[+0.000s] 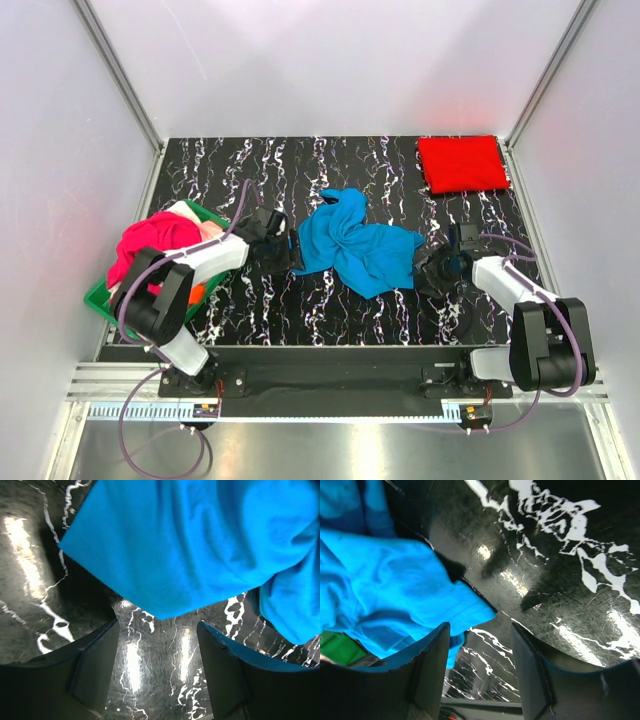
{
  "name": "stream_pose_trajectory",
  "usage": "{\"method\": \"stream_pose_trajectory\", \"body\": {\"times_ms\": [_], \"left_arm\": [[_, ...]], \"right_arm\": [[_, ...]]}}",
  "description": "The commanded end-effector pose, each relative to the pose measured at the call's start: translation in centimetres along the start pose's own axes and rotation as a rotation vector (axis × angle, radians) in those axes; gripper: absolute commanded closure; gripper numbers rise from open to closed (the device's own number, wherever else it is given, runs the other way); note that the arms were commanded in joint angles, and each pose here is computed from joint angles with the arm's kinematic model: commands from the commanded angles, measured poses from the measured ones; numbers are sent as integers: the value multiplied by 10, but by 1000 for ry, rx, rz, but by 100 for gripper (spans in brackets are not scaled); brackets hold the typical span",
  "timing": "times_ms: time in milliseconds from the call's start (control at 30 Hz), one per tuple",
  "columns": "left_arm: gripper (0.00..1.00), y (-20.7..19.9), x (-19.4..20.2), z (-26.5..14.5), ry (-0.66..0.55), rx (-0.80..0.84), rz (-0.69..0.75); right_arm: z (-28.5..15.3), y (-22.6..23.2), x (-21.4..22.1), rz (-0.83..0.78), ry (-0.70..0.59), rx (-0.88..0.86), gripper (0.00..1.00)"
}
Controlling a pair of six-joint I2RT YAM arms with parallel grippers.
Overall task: Fold and stack the t-shirts
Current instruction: Flatten the tshirt out
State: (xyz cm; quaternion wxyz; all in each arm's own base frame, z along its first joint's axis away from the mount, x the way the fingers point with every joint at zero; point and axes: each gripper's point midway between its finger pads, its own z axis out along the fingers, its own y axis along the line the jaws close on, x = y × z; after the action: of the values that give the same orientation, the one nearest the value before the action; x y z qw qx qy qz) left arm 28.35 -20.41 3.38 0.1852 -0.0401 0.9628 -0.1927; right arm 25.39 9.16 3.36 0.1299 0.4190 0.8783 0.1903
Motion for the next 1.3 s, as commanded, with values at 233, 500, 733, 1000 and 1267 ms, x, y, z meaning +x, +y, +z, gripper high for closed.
{"method": "stream_pose_trajectory", "body": {"times_ms": [233, 500, 733, 1000, 1267], "left_arm": [[33, -21, -25, 23, -52, 54, 8], [38, -21, -27, 24, -60, 47, 18], [71, -33, -30, 22, -54, 89, 25], [100, -64, -82, -23, -123, 104, 89], [100, -123, -205, -208, -517, 146, 179]], "right_arm": [[11, 13, -7, 61, -46, -21, 46], [19, -1, 5, 64, -22, 23, 48], [28, -1, 7, 72, -9, 43, 56], [-33, 67, -43, -119, -198, -108, 100], [-231, 137, -148, -166, -676, -209, 100]]}}
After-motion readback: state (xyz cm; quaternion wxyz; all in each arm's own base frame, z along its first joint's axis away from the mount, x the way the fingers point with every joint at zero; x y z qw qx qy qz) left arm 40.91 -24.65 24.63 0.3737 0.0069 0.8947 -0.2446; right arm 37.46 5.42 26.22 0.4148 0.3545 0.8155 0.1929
